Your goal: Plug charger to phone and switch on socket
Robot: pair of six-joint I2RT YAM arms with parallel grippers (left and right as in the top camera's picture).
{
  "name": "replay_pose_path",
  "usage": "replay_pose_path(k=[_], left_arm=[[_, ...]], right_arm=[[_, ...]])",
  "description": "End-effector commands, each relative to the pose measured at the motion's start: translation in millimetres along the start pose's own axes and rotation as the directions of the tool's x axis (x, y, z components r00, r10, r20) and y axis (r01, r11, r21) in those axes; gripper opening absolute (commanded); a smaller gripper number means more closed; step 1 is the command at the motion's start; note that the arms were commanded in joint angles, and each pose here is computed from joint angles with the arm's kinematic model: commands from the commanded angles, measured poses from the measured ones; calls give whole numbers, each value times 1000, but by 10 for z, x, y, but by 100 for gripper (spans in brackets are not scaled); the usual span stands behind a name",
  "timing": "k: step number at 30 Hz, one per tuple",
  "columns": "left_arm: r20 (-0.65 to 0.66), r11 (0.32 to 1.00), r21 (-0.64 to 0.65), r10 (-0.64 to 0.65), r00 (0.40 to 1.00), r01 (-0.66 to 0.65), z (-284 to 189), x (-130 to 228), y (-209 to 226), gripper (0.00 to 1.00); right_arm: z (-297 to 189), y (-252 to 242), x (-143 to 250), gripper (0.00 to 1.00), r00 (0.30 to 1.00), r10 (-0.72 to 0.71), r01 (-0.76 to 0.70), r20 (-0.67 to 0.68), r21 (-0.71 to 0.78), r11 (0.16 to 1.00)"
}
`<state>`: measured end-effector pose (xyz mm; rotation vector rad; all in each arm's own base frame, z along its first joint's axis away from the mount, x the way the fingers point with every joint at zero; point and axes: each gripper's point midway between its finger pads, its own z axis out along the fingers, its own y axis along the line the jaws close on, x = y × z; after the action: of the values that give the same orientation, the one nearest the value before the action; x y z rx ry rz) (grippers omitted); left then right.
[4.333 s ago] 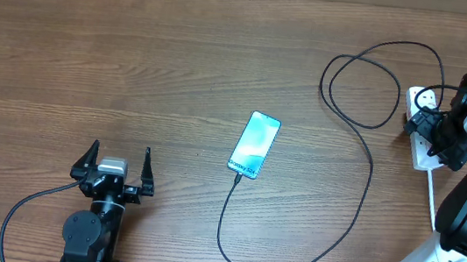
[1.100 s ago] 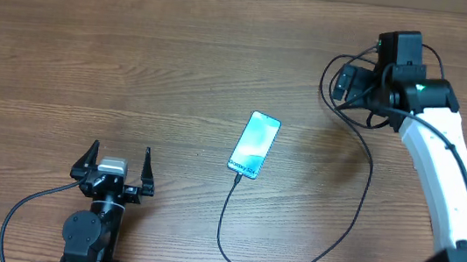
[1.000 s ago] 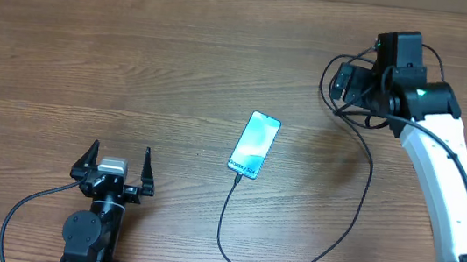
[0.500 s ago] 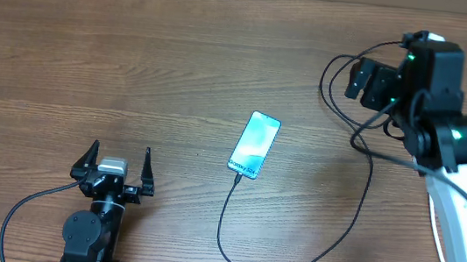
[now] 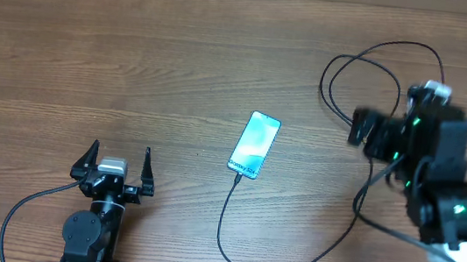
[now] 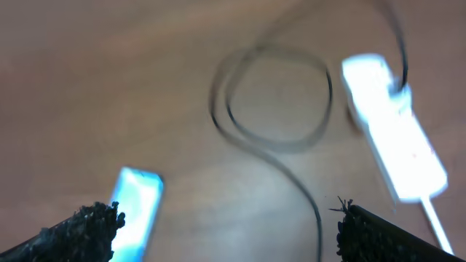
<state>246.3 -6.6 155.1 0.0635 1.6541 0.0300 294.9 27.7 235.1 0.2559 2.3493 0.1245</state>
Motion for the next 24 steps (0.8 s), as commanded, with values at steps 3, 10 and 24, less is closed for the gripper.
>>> replay_pose_path(k=[3,10,24], left_arm=[[8,1000,-7,15,1000,-15,-4,-11,17,100],[8,1000,-7,15,1000,-15,-4,-11,17,100],[8,1000,-7,15,1000,-15,-4,-11,18,100]], right_arm=[[129,-210,632,100,996,-5,8,-94,35,999],[187,-397,1203,100,983,-9,21,-185,65,998],[279,-444,1367,100,969,-10,31,-246,84,996]])
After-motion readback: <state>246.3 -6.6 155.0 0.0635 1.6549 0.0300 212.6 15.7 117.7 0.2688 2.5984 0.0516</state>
